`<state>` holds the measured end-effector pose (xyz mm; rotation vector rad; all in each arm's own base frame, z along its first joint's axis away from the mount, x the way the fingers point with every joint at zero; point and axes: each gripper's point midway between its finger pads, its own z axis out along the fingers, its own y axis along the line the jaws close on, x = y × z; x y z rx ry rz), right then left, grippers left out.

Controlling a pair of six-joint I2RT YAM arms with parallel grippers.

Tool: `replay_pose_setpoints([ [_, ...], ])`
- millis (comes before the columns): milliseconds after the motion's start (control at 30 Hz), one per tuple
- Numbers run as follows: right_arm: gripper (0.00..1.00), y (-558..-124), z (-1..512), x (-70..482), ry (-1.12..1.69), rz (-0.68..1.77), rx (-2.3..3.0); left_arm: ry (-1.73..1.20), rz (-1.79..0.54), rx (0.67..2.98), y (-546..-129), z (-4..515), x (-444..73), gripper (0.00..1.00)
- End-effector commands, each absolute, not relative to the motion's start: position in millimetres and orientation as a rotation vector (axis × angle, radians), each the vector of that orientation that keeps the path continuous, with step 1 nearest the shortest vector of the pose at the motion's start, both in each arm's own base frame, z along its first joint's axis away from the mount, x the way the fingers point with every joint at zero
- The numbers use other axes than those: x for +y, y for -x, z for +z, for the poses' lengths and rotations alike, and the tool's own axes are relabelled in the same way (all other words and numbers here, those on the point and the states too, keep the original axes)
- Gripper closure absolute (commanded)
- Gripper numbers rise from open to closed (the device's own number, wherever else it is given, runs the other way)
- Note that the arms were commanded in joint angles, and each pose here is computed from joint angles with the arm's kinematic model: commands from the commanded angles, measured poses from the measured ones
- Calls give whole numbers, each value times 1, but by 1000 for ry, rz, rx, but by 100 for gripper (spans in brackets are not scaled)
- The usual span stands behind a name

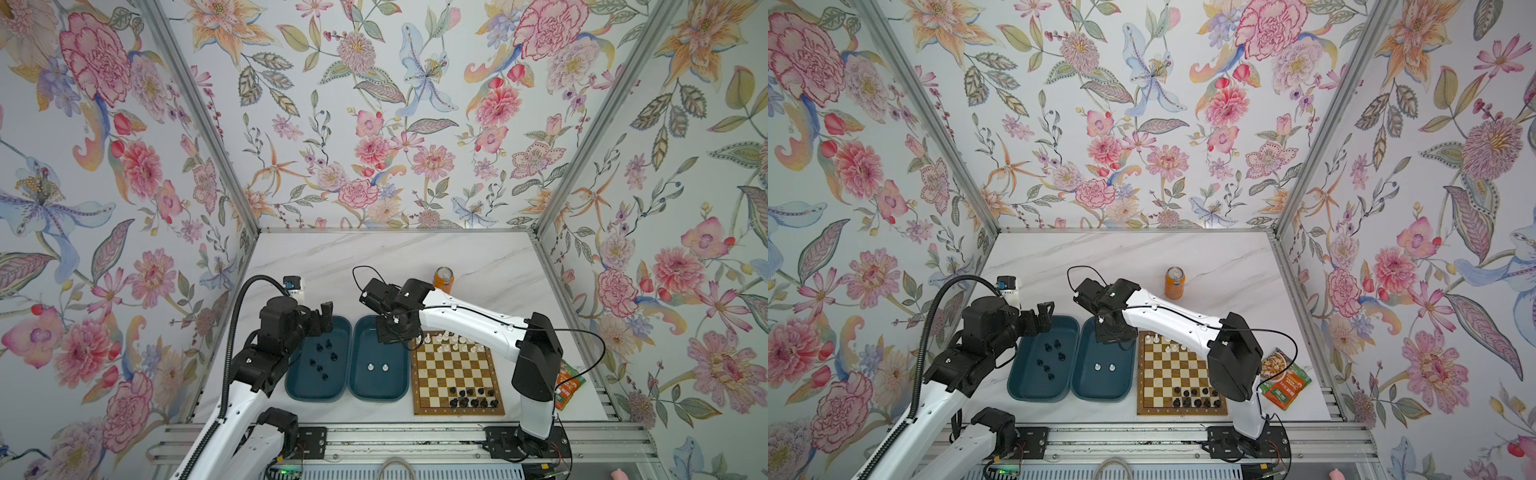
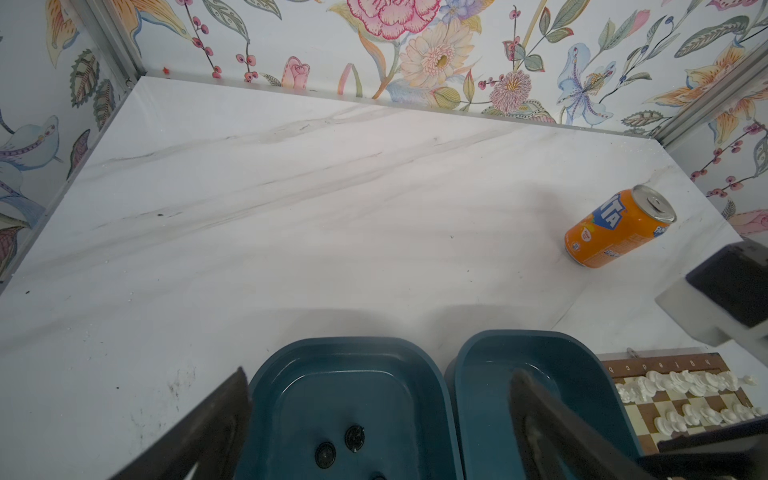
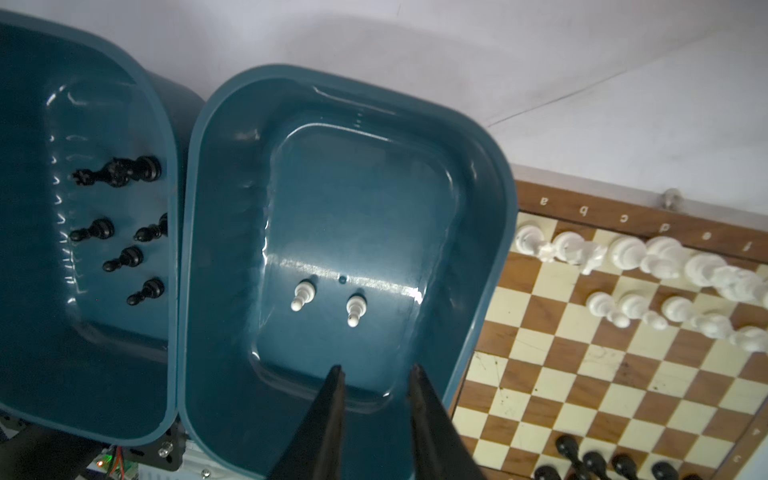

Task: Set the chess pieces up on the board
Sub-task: 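Move the right gripper back over the white-piece tray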

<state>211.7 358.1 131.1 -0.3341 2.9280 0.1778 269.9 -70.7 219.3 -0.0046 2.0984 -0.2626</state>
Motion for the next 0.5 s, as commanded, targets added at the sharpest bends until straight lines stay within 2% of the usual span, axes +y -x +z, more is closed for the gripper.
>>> replay_pose_setpoints([
  [0, 72, -200, 112, 360, 328, 129, 2978, -3, -263, 2119, -260, 212, -70, 2],
  [467, 72, -180, 59, 374, 405, 126, 3064, 4, -265, 2102, -257, 219, -68, 2],
])
